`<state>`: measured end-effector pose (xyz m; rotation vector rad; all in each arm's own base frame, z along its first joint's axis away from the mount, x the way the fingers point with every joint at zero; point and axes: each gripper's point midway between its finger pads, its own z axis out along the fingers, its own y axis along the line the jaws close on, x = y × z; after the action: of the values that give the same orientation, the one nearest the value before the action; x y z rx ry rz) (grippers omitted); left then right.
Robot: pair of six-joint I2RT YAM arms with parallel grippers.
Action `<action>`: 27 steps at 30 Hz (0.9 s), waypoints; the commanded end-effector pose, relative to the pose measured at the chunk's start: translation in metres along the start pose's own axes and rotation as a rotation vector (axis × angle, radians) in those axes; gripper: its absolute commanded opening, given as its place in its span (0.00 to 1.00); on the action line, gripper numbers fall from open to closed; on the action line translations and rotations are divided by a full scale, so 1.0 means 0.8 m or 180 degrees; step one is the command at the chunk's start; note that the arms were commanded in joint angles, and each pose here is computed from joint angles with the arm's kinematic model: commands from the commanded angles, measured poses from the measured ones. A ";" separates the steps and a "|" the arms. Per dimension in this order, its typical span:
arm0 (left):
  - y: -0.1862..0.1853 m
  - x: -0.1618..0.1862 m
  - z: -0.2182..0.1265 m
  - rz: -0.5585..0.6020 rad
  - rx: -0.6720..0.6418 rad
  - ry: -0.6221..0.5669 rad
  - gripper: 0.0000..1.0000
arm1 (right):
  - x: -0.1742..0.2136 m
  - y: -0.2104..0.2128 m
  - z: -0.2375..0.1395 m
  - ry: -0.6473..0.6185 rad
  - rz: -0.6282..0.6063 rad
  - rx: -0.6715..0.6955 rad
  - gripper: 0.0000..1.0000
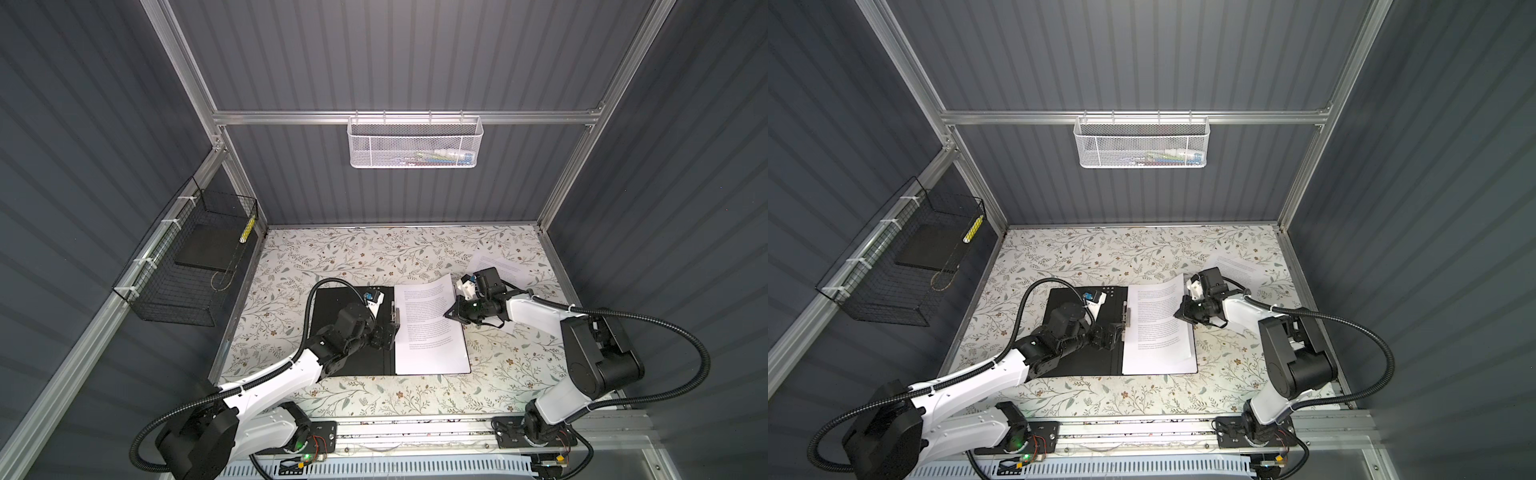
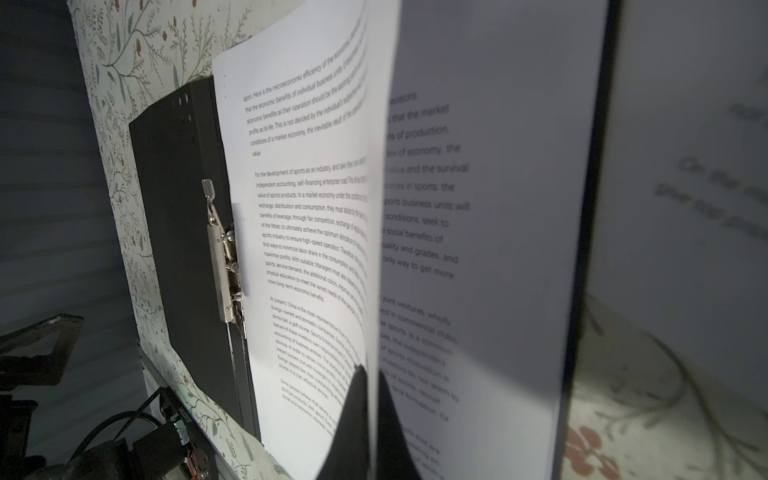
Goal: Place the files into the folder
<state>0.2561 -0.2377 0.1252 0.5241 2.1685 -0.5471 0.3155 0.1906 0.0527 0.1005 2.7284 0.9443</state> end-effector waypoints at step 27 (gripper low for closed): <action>-0.005 -0.006 0.001 -0.0037 0.0052 -0.0002 1.00 | 0.025 0.003 0.019 0.0136 0.0130 -0.0067 0.00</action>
<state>0.2557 -0.2382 0.1224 0.5280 2.1773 -0.5468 0.3057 0.2004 0.0438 0.1301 2.7432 0.9757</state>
